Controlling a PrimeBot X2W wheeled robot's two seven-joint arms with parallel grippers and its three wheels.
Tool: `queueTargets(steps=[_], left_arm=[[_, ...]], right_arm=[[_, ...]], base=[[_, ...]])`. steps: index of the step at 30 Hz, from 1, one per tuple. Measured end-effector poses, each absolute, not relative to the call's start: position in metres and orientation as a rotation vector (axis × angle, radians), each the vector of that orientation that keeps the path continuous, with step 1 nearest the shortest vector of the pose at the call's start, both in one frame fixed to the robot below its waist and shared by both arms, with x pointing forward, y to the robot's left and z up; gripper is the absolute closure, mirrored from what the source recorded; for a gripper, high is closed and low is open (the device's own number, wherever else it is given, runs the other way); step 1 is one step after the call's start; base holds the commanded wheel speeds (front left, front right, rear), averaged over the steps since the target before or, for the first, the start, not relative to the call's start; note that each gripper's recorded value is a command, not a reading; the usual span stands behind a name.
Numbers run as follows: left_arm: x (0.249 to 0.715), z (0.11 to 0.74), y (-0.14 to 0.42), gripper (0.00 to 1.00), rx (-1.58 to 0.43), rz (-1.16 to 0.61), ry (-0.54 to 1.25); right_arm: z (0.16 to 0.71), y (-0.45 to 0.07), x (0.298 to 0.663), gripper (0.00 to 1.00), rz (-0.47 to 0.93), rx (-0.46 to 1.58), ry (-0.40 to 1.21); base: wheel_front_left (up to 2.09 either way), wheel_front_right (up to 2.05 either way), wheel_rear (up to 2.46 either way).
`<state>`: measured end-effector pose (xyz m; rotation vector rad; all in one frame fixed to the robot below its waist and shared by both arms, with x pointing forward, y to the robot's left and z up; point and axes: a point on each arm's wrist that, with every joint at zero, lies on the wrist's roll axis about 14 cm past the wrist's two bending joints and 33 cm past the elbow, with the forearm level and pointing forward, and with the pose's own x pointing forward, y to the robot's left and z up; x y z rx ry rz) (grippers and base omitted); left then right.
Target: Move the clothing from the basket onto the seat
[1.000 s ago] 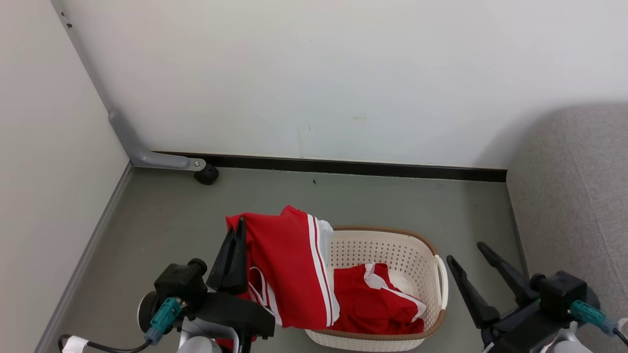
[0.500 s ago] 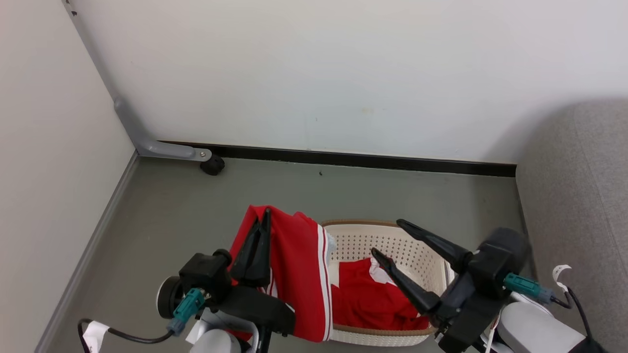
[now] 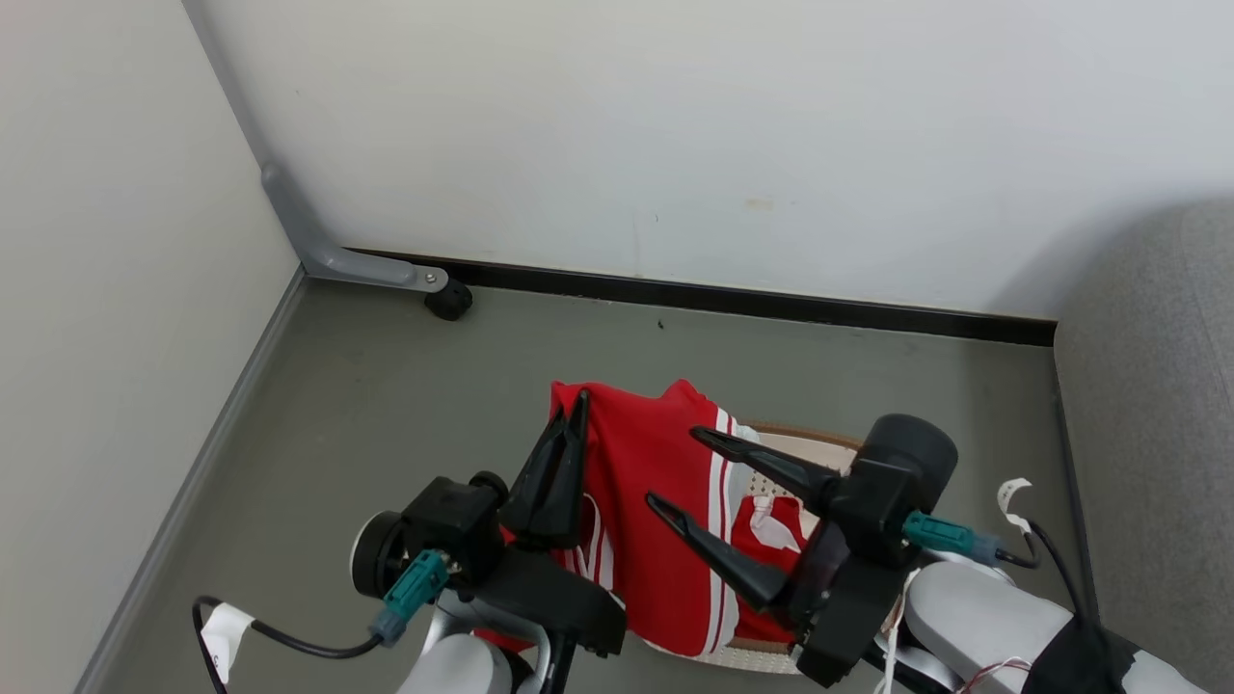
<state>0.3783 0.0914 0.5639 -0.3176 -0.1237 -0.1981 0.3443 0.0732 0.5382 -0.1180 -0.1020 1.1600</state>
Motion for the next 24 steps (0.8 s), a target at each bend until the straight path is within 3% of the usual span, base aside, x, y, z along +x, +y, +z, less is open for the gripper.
queueTargets(steps=[11, 24], left_arm=[[0.371, 0.574, 0.070, 1.00, -0.308, -0.272, -0.132], [0.361, 0.587, 0.045, 1.00, -0.325, -0.357, -0.146]], right_arm=[[0.547, 0.094, 0.343, 0.00, 1.199, -0.089, -0.106], [0.545, 0.083, 0.357, 0.00, 1.165, -0.099, -0.085]], base=[[0.00, 0.00, 0.00], [0.00, 0.00, 0.00]])
